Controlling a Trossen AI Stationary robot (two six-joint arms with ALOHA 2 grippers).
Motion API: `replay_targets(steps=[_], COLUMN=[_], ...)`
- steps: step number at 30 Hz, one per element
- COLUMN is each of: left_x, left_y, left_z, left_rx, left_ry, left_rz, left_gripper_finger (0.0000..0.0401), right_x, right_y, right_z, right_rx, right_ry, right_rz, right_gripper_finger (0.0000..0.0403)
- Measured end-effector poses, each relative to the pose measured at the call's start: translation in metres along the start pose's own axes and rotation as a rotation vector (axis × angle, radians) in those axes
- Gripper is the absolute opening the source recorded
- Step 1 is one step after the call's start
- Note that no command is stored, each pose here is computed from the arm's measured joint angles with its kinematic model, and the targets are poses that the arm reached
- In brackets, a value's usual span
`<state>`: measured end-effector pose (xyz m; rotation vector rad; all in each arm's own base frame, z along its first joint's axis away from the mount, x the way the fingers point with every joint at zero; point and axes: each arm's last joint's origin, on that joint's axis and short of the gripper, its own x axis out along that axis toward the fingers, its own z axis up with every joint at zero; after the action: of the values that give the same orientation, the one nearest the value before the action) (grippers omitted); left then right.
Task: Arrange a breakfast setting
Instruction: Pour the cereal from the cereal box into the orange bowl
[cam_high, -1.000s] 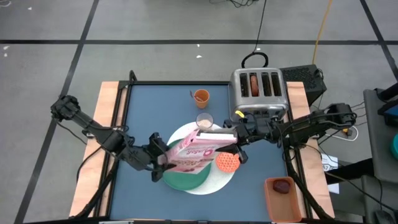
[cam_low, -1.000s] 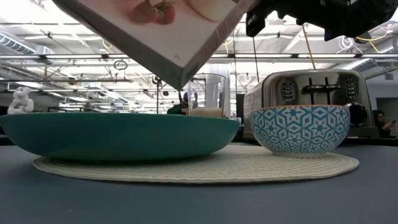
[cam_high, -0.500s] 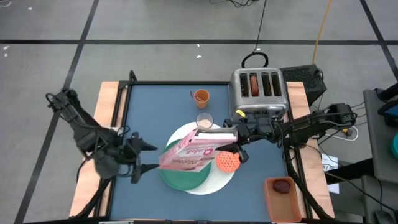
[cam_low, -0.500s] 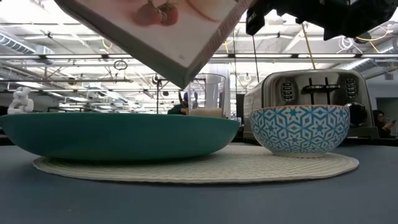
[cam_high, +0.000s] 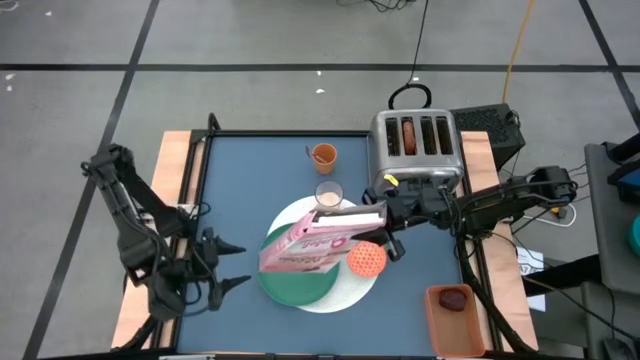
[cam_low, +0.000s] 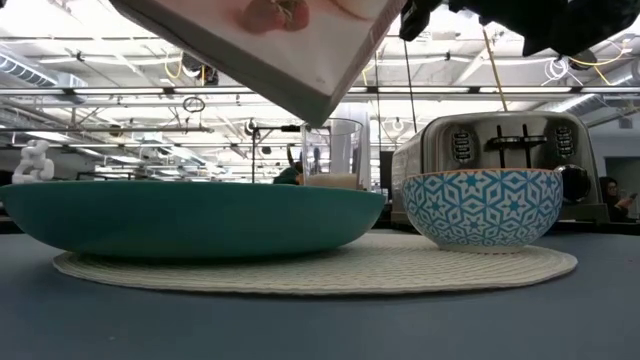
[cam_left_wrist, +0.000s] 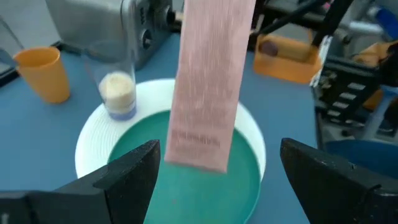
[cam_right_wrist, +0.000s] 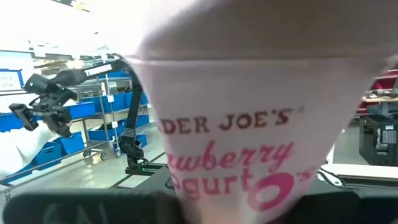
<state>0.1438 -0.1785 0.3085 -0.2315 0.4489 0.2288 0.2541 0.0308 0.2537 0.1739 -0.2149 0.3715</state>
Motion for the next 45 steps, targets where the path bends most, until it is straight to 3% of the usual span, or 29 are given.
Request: replay_targets(steps=[7, 22, 32, 38, 45], left_x=[0.013, 0.046, 0.065, 0.075, 0.074], left_y=[-0.015, -0.034, -0.022, -0.012, -0.012], left_z=[-0.029, -0.075, -0.086, -0.083, -0.086], left_rx=[-0.014, 0.016, -0.003, -0.01, -0.083], left_ry=[0.017, -0.174, -0.294, -0.219, -0.142], left_rz=[0.08, 0.247, 0.362, 0.445, 0.453], left_gripper_finger=[0.0333, 0.0333, 0.0333, 0.0333, 0.0333], right_x=[-0.003, -0.003, -0.003, -0.005, -0.01], right_y=[0.002, 0.003, 0.003, 0.004, 0.008], right_z=[0.008, 0.01, 0.012, 0.016, 0.028], right_rx=[-0.021, -0.025, -0.03, -0.034, -0.088], right_ry=[-0.037, -0.05, -0.067, -0.083, -0.126], right_rz=[0.008, 0.01, 0.014, 0.017, 0.024], right_gripper_finger=[0.0092, 0.009, 0.009, 0.009, 0.009])
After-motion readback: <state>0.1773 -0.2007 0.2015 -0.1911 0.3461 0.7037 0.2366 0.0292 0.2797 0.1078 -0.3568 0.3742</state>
